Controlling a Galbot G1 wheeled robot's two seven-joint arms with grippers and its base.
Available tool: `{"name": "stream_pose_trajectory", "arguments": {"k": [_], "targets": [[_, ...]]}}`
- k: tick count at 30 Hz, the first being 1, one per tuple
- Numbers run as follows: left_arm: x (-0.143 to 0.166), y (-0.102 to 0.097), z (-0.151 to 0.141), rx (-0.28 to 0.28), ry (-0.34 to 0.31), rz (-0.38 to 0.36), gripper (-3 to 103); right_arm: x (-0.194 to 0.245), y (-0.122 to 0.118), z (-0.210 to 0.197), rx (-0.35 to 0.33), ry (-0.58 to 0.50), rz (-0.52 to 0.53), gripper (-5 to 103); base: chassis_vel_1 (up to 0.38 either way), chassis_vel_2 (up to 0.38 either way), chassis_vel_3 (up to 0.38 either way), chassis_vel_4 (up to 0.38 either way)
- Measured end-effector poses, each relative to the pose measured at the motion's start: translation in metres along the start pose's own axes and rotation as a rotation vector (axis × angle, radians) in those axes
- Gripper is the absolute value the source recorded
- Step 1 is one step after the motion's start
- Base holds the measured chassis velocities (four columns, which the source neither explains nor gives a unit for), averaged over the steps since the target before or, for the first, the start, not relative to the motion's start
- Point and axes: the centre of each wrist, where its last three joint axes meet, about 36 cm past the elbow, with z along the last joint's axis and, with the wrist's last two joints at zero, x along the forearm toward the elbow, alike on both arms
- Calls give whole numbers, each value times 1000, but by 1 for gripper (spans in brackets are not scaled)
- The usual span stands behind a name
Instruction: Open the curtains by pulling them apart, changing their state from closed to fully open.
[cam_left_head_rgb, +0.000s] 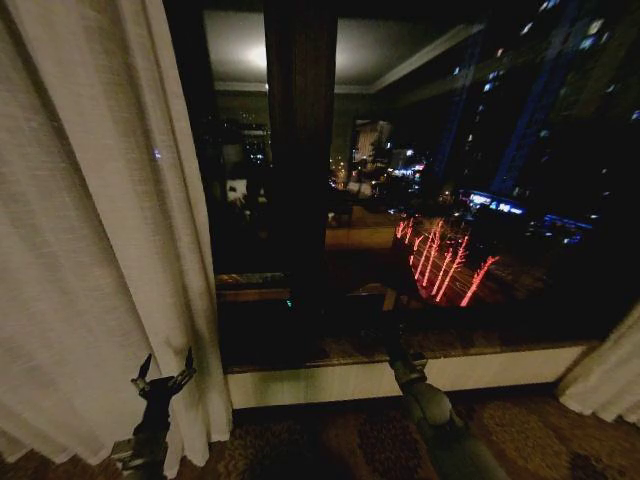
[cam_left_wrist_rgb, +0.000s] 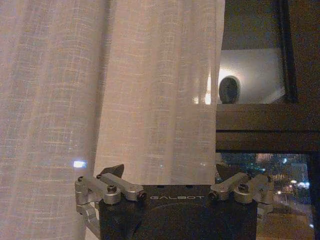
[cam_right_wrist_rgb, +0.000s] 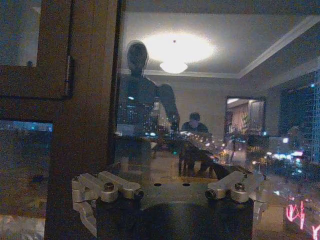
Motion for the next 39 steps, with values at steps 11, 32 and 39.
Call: {"name": "stream_pose_trajectory", "arguments": {"k": [11,32,39], "targets": [[0,0,0,0,0,0,100,0,0,0,0,0,0,100,-94,67,96,-67],[0,0,0,0,0,0,100,0,0,0,0,0,0,100,-6,5,7,-7],[0,0,0,0,0,0,100,0,0,0,0,0,0,100,0,0,0,0]]}}
